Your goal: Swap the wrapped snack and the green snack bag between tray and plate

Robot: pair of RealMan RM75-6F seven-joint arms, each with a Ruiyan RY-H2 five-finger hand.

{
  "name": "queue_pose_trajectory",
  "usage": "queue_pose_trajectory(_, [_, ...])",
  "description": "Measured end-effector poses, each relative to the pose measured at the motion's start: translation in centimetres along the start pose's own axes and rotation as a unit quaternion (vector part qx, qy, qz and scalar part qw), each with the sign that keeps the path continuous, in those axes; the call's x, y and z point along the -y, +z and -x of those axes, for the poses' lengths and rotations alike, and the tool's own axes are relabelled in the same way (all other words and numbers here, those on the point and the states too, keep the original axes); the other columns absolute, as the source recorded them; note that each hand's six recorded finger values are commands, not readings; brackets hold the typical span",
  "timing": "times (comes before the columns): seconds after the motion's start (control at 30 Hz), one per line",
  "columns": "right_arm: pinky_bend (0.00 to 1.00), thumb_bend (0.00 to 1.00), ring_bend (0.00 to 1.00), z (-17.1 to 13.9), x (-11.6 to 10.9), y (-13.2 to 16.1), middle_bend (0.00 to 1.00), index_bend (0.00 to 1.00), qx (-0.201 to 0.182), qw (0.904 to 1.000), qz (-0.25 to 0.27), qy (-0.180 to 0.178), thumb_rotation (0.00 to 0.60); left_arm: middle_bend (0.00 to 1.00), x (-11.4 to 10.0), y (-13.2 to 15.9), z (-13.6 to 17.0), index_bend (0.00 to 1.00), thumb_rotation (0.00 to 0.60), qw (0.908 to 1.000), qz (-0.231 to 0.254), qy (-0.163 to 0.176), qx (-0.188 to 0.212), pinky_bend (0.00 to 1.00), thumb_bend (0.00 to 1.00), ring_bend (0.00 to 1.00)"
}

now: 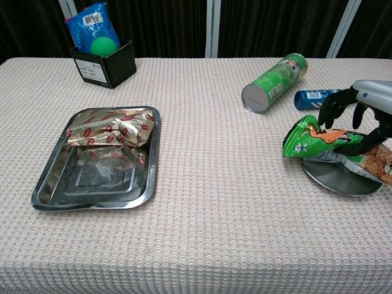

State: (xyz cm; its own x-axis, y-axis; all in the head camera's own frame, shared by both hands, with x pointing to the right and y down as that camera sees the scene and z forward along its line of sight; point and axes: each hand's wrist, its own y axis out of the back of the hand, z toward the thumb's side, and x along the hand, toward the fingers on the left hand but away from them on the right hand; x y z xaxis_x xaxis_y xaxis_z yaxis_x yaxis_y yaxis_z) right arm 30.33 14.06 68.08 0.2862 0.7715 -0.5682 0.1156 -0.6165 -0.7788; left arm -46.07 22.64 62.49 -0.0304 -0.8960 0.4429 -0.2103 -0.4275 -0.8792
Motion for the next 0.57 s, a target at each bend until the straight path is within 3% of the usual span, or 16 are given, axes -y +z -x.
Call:
queue_pose_trajectory(0.3, [0.11, 0.0, 0.07, -5.2, -5.0, -3.3, 0.2, 0.1, 0.023, 0.999, -0.005, -0.038, 0.6, 0.07, -1.8, 0.8, 0.8, 0.13, 0.6, 0.9998, 0.003, 0.013, 0.016, 0.07, 0.12, 0.0])
queue_pose_trajectory(0.43, [0.0, 0.0, 0.0, -9.1, -7.4, -5.9, 0.07, 0.0, 0.054, 0.9938, 0.014, -0.096, 0.6, 0.07, -2.2, 0.9, 1.3, 0.13, 0.6, 0.9996, -0.012, 0.007, 0.026, 0.07, 0.12, 0.0])
queue_pose_trajectory(0.57, [0.0, 0.0, 0.0, -12.8, -8.0, -8.7, 0.0, 0.0, 0.094, 0.9836, -0.011, -0.154, 0.6, 0.07, -2.3, 0.5, 1.7, 0.13, 0.6, 0.9986, -0.044, 0.009, 0.028, 0.07, 0.12, 0.0])
